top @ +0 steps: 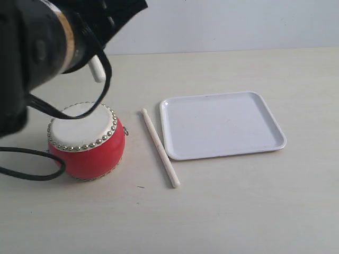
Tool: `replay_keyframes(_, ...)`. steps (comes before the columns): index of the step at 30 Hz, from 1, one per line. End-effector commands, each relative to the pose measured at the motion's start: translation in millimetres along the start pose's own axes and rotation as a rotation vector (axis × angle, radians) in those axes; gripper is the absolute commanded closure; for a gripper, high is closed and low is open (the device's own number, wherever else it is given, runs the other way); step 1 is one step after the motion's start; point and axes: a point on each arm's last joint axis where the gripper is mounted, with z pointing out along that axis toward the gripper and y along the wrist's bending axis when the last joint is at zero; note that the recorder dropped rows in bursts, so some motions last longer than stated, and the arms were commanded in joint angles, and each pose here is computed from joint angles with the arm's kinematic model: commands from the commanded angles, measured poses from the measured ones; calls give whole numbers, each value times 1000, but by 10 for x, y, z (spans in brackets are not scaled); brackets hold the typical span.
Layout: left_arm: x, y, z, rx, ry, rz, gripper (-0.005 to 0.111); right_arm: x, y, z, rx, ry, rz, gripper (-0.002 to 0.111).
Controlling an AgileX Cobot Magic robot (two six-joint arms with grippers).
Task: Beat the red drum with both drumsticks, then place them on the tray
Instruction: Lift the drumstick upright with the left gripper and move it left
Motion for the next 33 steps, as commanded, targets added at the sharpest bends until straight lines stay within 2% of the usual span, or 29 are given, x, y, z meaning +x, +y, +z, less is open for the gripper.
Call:
replay_keyframes(1,-187,147,-132,20,-10,-51,106,4,-5,-1,6,-9,0,108)
replay_keyframes(7,-312,353,-246,34,16,-106,106,4,-5,-1,6,-9,0,108)
replay_keyframes(12,-304,550,-284,81,34,-86,106,4,-5,-1,6,-9,0,108)
replay_keyframes(19,-203,726,-245,105,15,14,106,4,-5,-1,6,-9,0,108)
replay_keyframes(22,-146,756,-226,179,-8,100,106,4,-5,-1,6,-9,0,108)
replay_keyframes(26,-93,759,-254,332,-28,243,106,4,-5,-1,6,-9,0,108)
replay_keyframes(31,-110,799,-348,457,-14,308,106,4,-5,-1,6,-9,0,108)
replay_keyframes(33,-156,825,-364,475,-19,319,106,4,-5,-1,6,-9,0,108)
